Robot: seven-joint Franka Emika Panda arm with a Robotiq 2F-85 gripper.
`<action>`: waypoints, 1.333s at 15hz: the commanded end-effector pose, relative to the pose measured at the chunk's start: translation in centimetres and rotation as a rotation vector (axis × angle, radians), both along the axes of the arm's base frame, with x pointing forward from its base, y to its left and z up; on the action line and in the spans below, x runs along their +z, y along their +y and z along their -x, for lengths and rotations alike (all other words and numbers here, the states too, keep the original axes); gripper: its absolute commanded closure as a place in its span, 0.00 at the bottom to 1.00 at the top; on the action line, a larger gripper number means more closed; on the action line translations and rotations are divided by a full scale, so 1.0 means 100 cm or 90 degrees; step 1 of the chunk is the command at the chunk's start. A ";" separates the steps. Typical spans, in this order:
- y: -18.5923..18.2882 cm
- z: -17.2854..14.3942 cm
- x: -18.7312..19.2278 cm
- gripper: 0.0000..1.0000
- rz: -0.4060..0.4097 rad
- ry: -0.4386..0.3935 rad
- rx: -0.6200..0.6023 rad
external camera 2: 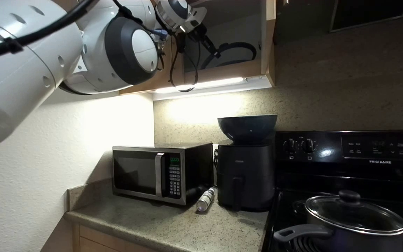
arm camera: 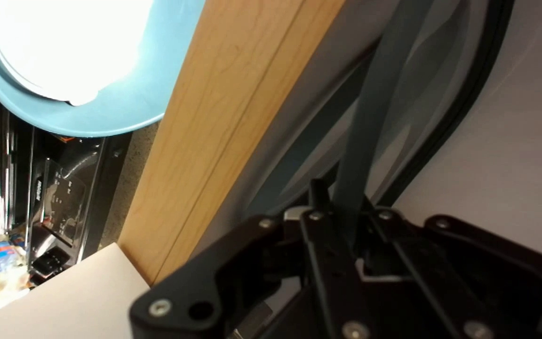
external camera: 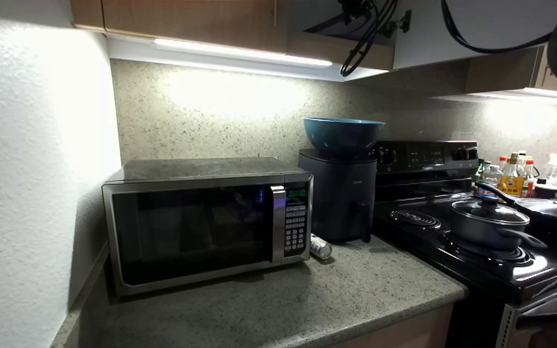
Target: Remove the lid from the cabinet and put it on top of the microwave
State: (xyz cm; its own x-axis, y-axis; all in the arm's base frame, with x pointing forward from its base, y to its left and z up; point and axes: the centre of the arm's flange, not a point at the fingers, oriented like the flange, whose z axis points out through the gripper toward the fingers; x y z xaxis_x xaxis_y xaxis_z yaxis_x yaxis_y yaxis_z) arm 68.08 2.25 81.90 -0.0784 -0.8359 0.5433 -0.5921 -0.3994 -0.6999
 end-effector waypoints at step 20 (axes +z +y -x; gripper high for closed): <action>-0.029 0.132 0.059 0.92 0.041 -0.108 -0.155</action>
State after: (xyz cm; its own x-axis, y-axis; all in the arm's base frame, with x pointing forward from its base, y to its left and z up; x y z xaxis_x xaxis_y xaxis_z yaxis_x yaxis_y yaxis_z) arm 61.80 0.33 89.32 -0.2536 -0.7652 0.5918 -0.5703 -0.3759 -0.7304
